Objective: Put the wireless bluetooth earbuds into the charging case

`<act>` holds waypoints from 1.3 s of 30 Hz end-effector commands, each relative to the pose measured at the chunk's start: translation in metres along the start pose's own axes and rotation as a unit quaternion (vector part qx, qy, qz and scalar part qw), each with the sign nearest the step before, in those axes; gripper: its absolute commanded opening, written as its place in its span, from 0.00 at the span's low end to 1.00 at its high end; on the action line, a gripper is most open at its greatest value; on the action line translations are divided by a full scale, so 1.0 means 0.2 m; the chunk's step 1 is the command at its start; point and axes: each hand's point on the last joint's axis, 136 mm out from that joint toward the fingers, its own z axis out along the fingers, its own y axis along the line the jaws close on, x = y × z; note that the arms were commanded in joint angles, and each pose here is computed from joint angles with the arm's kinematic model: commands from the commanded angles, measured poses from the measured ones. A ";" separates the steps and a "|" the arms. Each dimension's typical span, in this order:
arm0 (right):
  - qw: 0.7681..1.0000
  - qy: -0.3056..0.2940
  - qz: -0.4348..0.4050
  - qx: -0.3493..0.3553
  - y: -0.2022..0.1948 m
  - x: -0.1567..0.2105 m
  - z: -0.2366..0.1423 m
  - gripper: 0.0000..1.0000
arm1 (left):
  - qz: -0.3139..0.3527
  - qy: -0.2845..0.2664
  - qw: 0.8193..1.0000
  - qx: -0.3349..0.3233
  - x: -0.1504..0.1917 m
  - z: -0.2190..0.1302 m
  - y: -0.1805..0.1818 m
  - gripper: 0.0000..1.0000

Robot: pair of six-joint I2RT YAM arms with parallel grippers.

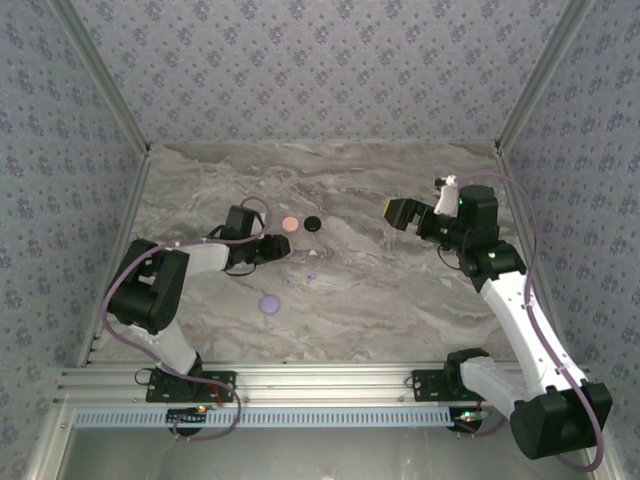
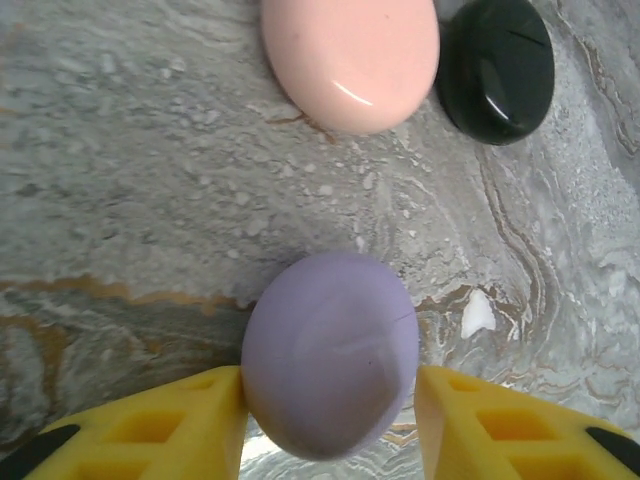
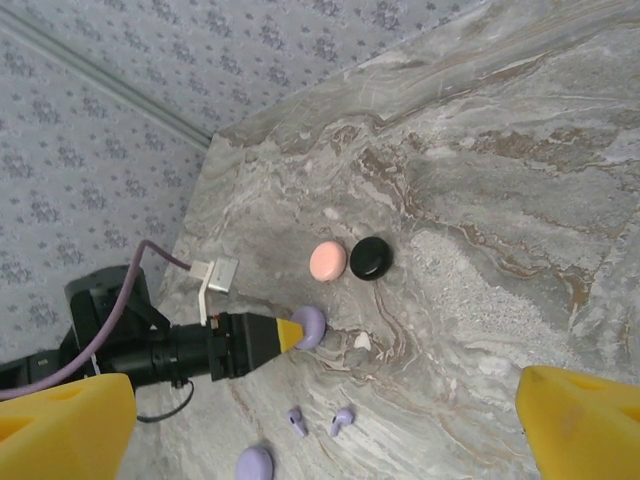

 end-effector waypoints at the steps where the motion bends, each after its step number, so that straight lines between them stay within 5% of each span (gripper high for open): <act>1: 0.998 0.019 -0.064 0.001 0.06 0.05 0.01 1.00 | 0.009 -0.030 0.999 0.005 -0.07 -0.09 -0.03 0.54; 8: 0.976 0.111 -0.186 0.003 0.14 0.32 0.11 1.00 | 0.011 -0.116 0.992 0.046 -0.24 -0.38 -0.10 0.71; 18: 0.928 0.283 -0.242 0.025 0.35 0.88 0.43 0.99 | -0.029 -0.224 0.974 0.017 -0.31 -0.75 0.02 0.88; 26: 0.872 0.344 -0.347 0.024 0.58 1.25 0.69 0.94 | -0.105 -0.240 0.965 0.009 -0.27 -0.83 0.22 0.90; 39: 0.809 0.406 -0.414 0.095 0.48 1.53 0.90 0.86 | -0.118 -0.243 0.963 -0.013 -0.23 -0.85 0.29 0.90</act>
